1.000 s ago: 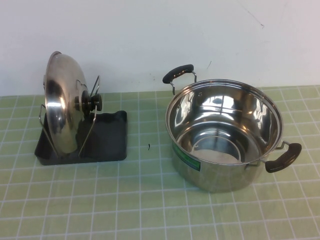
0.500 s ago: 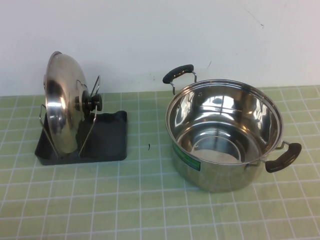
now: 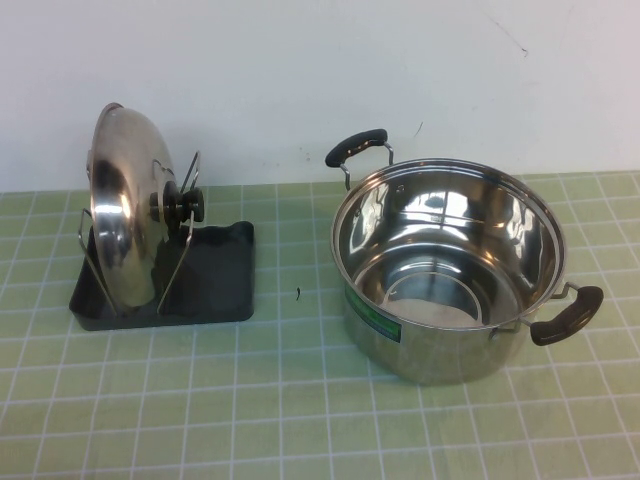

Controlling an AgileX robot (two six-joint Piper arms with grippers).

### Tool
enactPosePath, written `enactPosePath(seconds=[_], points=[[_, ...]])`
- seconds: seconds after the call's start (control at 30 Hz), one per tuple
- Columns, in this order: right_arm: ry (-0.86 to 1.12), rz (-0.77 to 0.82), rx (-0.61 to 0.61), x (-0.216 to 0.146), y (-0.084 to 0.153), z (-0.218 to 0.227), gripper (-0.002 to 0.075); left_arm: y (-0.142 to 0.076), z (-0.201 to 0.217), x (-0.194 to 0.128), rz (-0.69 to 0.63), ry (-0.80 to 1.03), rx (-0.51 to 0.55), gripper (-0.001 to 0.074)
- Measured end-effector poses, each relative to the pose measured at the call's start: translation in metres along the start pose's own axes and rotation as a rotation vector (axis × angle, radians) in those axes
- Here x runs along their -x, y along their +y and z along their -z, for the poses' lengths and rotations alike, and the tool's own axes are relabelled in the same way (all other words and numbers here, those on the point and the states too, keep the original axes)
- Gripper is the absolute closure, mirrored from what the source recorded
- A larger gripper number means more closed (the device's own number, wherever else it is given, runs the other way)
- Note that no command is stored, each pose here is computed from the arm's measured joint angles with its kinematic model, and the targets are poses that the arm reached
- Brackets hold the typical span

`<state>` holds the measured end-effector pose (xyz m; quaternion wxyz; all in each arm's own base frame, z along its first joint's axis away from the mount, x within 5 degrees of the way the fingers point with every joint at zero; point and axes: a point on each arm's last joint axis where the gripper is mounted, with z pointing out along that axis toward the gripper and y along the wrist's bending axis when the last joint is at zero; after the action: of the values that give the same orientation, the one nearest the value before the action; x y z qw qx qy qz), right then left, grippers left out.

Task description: Put pot lid on rack

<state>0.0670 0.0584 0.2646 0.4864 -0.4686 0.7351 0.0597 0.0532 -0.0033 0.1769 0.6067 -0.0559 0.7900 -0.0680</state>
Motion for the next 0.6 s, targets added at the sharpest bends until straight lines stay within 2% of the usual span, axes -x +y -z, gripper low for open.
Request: enactPosePath(seconds=[0.6], points=[[0.000,0.000,0.000,0.0000,0.0000,0.0000,0.0727,0.0009,0.0000,0.0000,-0.033,0.000,0.010,0.0736]])
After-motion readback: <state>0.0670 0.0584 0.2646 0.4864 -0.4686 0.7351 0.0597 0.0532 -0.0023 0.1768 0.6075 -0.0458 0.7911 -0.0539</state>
